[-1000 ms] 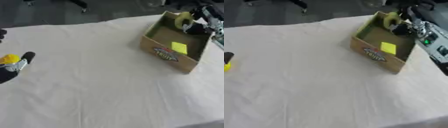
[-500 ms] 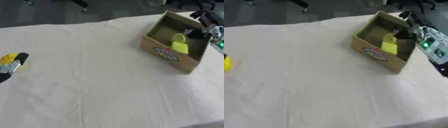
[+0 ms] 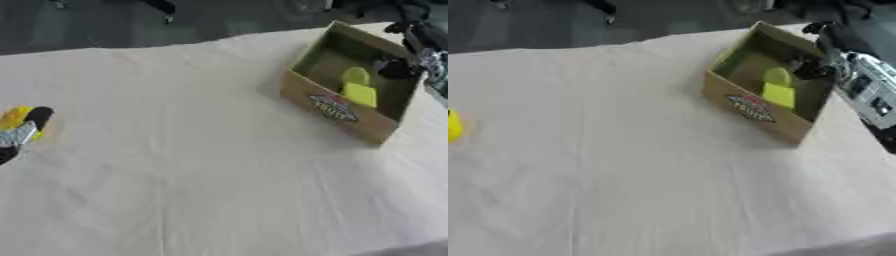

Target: Pick up the objects with one hand, pass them to the other hand, and then place them into the box on the other side of the table.

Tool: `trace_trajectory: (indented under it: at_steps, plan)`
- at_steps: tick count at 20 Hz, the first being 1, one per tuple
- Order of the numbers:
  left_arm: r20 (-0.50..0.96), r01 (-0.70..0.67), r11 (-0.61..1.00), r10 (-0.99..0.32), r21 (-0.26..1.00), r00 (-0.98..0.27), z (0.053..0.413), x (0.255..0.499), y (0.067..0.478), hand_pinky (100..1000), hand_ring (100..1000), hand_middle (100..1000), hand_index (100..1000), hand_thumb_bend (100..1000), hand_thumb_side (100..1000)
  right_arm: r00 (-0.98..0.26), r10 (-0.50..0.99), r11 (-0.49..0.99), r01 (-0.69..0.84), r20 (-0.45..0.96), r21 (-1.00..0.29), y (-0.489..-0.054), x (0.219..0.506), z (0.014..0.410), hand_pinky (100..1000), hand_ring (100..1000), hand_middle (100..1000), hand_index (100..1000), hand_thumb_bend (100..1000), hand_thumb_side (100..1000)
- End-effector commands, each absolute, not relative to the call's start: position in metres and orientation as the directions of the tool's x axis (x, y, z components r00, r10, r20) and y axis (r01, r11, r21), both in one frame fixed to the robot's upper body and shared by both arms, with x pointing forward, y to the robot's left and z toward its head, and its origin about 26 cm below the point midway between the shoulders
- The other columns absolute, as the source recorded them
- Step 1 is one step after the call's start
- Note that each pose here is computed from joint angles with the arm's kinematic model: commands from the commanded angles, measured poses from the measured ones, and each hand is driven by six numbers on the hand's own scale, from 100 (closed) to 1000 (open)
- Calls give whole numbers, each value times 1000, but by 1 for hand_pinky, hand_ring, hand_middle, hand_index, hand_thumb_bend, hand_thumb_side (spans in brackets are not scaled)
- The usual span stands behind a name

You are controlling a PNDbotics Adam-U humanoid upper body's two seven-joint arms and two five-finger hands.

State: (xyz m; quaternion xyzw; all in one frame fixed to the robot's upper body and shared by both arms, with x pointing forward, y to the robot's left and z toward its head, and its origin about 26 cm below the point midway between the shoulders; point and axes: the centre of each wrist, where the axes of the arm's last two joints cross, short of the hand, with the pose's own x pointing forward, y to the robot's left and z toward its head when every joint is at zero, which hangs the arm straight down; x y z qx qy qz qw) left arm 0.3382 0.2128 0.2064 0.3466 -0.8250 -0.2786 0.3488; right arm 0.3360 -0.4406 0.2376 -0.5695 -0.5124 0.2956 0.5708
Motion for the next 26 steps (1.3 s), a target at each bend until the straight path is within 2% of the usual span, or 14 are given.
trace_trajectory:
  at_steps: [1,8,11,12,14,19,20,26]
  plan:
    - [354,-423,578,-791,698,-498,215,338,223,547,585,562,706,618,364,251,923,200,338,292,-920,-436,329,268,962,906,876,916,100,199]
    - [369,-416,508,-852,754,-371,221,345,245,549,590,569,718,619,389,47,862,441,422,505,-792,-412,310,294,996,917,911,970,100,236]
    - [381,-400,500,-859,768,-342,227,346,248,549,590,569,718,619,389,19,841,482,431,541,-763,-407,306,295,996,917,911,970,100,236]
    - [384,-392,495,-862,775,-329,226,346,251,572,616,599,740,616,432,4,835,492,439,550,-752,-406,305,297,1000,907,905,971,100,292]
    - [382,-352,466,-880,812,-284,224,352,258,593,634,618,754,614,449,-54,821,525,461,568,-715,-400,300,301,1000,905,906,977,100,354]
    - [357,-233,392,-917,890,-179,228,371,269,625,670,643,761,663,451,-168,765,615,476,621,-629,-378,288,303,1000,897,904,985,100,410]
    - [358,-209,387,-919,898,-165,229,375,269,643,689,663,771,725,455,-180,752,630,480,634,-611,-375,286,304,1000,894,904,989,100,425]
    - [387,-58,392,-919,918,-76,239,403,258,688,733,700,784,805,399,-263,653,729,474,710,-494,-358,278,300,1000,895,912,1000,100,457]
